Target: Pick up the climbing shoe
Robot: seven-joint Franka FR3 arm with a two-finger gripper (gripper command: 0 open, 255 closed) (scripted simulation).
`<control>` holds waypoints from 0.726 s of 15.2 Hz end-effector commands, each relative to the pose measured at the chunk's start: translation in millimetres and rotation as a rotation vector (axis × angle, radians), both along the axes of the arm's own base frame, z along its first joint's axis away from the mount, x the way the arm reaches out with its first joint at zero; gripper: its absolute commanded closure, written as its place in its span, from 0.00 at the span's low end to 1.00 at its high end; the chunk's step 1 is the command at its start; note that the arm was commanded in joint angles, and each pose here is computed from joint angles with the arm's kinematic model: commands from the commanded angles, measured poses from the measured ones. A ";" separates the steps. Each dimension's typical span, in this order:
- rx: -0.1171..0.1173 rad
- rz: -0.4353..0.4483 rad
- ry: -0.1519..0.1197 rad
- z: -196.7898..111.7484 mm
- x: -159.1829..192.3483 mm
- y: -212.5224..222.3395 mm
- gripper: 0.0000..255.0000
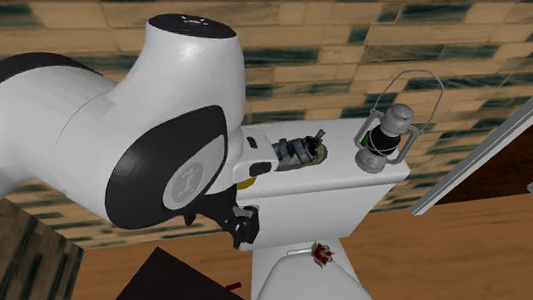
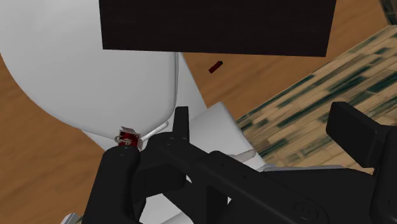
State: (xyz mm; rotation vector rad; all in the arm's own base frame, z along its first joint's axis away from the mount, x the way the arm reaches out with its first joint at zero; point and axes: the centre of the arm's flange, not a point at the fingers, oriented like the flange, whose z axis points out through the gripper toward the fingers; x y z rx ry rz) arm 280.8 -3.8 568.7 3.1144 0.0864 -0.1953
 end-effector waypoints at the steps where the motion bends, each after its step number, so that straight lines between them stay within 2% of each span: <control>1: 0.000 0.000 0.000 0.0 0.0 0.0 0.00; 11: -0.042 -0.053 -0.089 -19.6 115.5 -13.7 0.00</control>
